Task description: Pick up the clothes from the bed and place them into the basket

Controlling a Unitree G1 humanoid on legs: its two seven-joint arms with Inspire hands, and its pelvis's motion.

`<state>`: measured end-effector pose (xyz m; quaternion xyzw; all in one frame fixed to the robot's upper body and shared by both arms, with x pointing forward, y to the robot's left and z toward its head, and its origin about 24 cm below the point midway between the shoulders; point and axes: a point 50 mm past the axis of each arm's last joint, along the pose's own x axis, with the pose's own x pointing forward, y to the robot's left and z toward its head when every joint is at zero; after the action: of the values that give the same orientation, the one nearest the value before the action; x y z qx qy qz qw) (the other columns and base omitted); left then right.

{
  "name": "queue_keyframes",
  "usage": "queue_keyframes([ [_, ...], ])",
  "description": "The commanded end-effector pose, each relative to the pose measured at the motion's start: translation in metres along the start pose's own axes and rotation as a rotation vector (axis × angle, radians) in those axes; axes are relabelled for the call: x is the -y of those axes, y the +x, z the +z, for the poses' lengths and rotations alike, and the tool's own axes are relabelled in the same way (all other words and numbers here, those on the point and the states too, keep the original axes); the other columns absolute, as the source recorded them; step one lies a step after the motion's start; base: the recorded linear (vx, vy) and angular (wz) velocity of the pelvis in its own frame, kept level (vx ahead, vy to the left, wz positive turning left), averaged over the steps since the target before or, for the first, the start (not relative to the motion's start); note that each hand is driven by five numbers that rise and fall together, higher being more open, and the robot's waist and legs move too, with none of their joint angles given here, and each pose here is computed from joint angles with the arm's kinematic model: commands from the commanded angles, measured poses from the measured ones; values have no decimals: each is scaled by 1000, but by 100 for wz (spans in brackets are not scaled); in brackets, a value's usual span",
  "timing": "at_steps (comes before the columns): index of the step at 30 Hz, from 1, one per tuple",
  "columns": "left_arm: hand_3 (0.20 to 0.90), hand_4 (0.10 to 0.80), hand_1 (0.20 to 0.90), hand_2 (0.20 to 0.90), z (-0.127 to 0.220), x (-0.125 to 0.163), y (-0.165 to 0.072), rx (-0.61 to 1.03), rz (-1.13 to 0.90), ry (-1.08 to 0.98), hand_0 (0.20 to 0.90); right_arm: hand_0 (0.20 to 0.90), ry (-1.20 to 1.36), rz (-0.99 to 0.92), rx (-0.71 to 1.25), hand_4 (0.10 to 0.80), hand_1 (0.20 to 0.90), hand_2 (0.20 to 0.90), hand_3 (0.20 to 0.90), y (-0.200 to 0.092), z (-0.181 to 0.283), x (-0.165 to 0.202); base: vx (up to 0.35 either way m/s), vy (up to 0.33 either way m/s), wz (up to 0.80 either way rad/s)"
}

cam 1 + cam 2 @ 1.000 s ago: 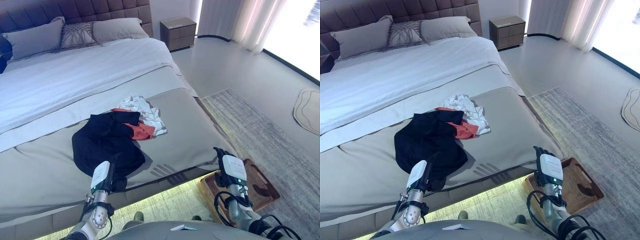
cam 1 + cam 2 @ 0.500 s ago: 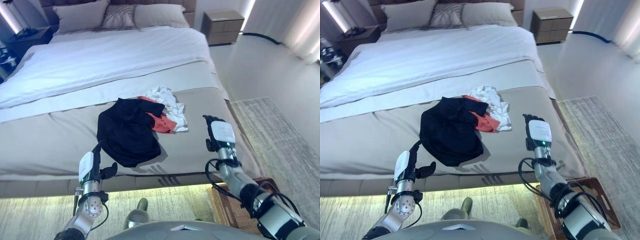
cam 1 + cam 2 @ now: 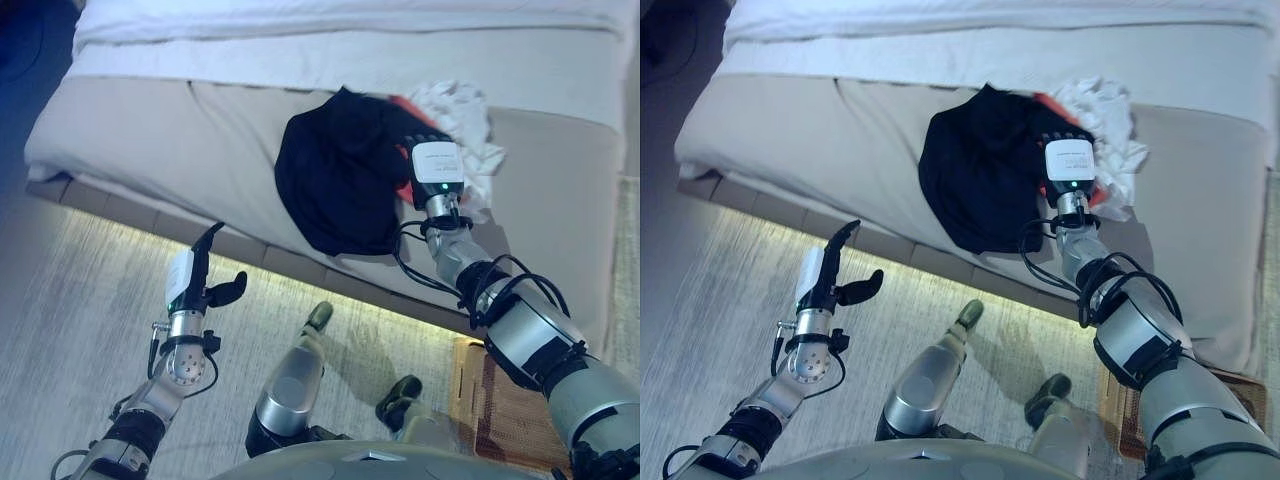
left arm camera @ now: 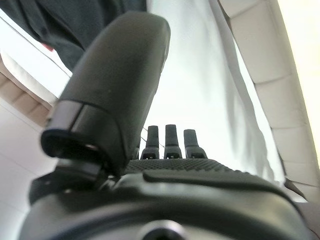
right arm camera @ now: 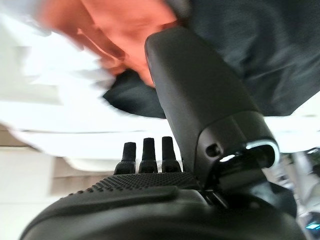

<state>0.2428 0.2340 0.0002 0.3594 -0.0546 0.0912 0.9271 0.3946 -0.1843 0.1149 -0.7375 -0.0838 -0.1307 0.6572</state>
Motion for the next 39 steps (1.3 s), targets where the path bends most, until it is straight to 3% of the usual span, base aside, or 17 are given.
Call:
queue_keyframes([
  [1,900,800,900,900,23,-37,16,173,144,-42,900,900,-21,-258,66,800,900,900,900,34,17,63,-69,54,19],
  [14,900,800,900,900,64,-47,20,350,208,-208,900,900,-155,-327,-13,800,900,900,900,68,2,130,-68,72,12],
  [21,900,800,900,900,74,-50,22,386,237,-260,900,900,-149,-279,-5,800,900,900,900,75,1,142,-42,51,7],
  [22,900,800,900,900,74,-52,23,387,242,-261,900,792,-142,-264,-9,674,792,792,774,75,1,142,-17,2,-5],
  [23,900,800,900,900,74,-52,23,387,242,-261,900,792,-142,-264,-9,674,792,792,774,75,1,142,-16,-8,-6],
  [25,900,800,900,900,75,-55,24,391,249,-265,900,300,-135,-254,-13,100,300,300,200,76,1,143,-10,-11,-4],
  [39,900,800,900,900,75,-61,25,388,254,-259,900,300,-118,-255,-127,100,300,300,200,76,-19,147,7,-14,2],
])
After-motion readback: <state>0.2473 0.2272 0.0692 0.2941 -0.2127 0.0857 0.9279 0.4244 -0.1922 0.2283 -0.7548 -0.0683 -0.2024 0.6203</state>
